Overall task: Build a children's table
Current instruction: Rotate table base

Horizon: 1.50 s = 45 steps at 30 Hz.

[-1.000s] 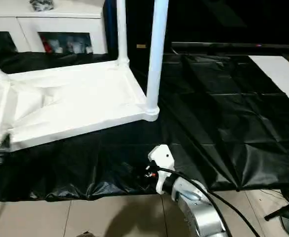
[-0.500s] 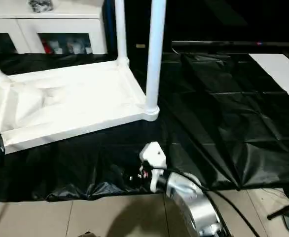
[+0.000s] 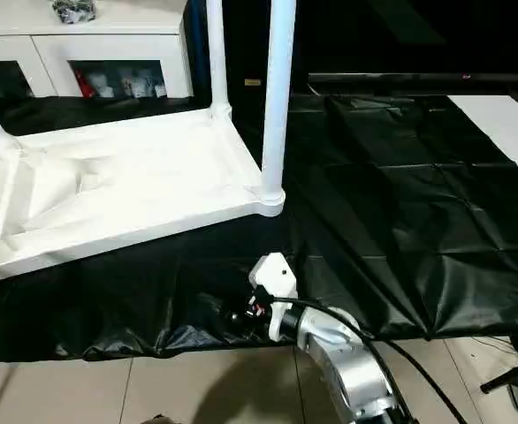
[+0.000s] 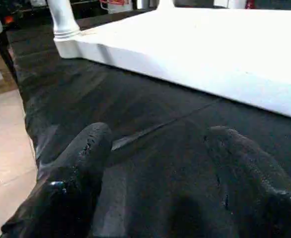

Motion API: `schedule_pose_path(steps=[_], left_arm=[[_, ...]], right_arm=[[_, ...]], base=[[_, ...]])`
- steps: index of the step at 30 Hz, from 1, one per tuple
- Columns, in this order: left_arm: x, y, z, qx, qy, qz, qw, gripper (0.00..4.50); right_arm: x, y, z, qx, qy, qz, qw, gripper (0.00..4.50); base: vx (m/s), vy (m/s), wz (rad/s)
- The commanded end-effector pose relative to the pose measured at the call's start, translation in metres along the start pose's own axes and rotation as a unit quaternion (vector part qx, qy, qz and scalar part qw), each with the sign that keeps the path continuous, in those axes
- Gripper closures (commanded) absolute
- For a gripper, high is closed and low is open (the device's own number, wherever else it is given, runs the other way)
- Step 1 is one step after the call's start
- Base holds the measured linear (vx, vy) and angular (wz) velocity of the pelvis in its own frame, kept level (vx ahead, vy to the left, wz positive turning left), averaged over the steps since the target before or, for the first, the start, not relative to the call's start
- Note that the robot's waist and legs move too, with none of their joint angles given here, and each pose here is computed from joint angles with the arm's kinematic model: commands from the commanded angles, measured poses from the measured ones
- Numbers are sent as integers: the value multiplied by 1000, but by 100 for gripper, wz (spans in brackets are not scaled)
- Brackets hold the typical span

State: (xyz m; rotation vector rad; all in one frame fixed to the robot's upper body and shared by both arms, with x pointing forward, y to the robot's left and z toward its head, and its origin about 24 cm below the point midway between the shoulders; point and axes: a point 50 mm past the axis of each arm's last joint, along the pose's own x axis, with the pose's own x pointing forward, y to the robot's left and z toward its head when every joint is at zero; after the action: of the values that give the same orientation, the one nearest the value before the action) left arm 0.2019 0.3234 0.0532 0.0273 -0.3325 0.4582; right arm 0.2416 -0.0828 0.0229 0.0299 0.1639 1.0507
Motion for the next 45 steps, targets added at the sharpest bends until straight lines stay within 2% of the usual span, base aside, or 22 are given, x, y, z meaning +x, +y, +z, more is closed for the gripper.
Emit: schedule_pose_path(steps=[1, 7, 12, 14, 15, 16, 18, 20, 21, 23, 26, 27, 29, 30, 31, 32, 36, 37, 38, 39, 42, 45], left_arm=[[8, 3, -2, -3, 12, 0, 1000, 7], [33, 6, -13, -38, 70, -38, 996, 7], [44, 9, -16, -53, 110, -87, 989, 7], [45, 9, -17, -65, 131, -133, 980, 7], [45, 9, -17, -65, 131, -133, 980, 7], [44, 7, -18, -84, 150, -179, 969, 7], [42, 6, -18, -88, 154, -195, 965, 7], [38, 3, -17, -96, 163, -245, 951, 7], [38, 3, -17, -96, 163, -245, 951, 7], [24, -6, -13, -133, 182, -337, 914, 7], [14, -12, -13, -156, 202, -388, 886, 7], [14, -12, -13, -156, 202, -388, 886, 7], [4, -22, -13, -167, 215, -437, 857, 7], [4, -22, -13, -167, 215, -437, 857, 7], [-3, -33, -13, -171, 224, -470, 837, 7], [-4, -35, -12, -172, 224, -474, 834, 7], [-14, -63, -9, -186, 221, -529, 798, 7], [-15, -66, -9, -187, 220, -533, 795, 7], [-17, -76, -8, -193, 216, -546, 786, 7], [-20, -91, -5, -203, 210, -567, 770, 7], [-25, -108, -1, -214, 208, -594, 747, 7], [-35, -126, 6, -231, 210, -630, 711, 7]], right_arm=[[2, -2, 2, -7, -1, -1, 1000, 110], [3, -2, 2, -9, -2, 1, 1000, 110], [2, -2, 2, -10, -2, -1, 1000, 110], [2, -3, 2, -10, -1, -1, 1000, 110], [2, -3, 2, -10, -1, -1, 1000, 110], [1, -3, 2, -10, -1, -1, 1000, 110], [1, -3, 2, -10, -1, -1, 1000, 110], [0, -3, 2, -11, 1, -2, 1000, 110], [0, -3, 2, -11, 1, -2, 1000, 110], [-1, -10, -1, -17, 15, -29, 999, 110], [-1, -21, -3, -23, 27, -67, 997, 110], [-1, -21, -3, -23, 27, -67, 997, 110], [-2, -35, -3, -27, 39, -117, 992, 110], [-2, -35, -3, -27, 39, -117, 992, 110], [-3, -43, -3, -23, 42, -143, 989, 110], [-3, -45, -3, -23, 43, -147, 988, 110], [0, -62, -1, -17, 48, -197, 979, 110], [1, -63, 0, -17, 48, -200, 978, 110], [3, -67, 1, -15, 47, -208, 977, 110], [8, -72, 3, -17, 50, -221, 974, 110], [14, -79, 5, -22, 56, -236, 970, 110], [21, -83, 4, -14, 65, -249, 966, 110]], base=[[0, 0, 0], [0, 0, 0], [0, 0, 0], [0, 0, 0], [0, 0, 0], [0, 0, 0], [0, 0, 0], [0, 0, 0], [0, 0, 0], [0, 0, 0], [0, 0, 0], [0, 0, 0], [0, 0, 0], [0, 0, 0], [0, 0, 0], [0, 0, 0], [0, 0, 0], [0, 0, 0], [0, 0, 0], [0, 0, 0], [0, 0, 0], [0, 0, 0]])
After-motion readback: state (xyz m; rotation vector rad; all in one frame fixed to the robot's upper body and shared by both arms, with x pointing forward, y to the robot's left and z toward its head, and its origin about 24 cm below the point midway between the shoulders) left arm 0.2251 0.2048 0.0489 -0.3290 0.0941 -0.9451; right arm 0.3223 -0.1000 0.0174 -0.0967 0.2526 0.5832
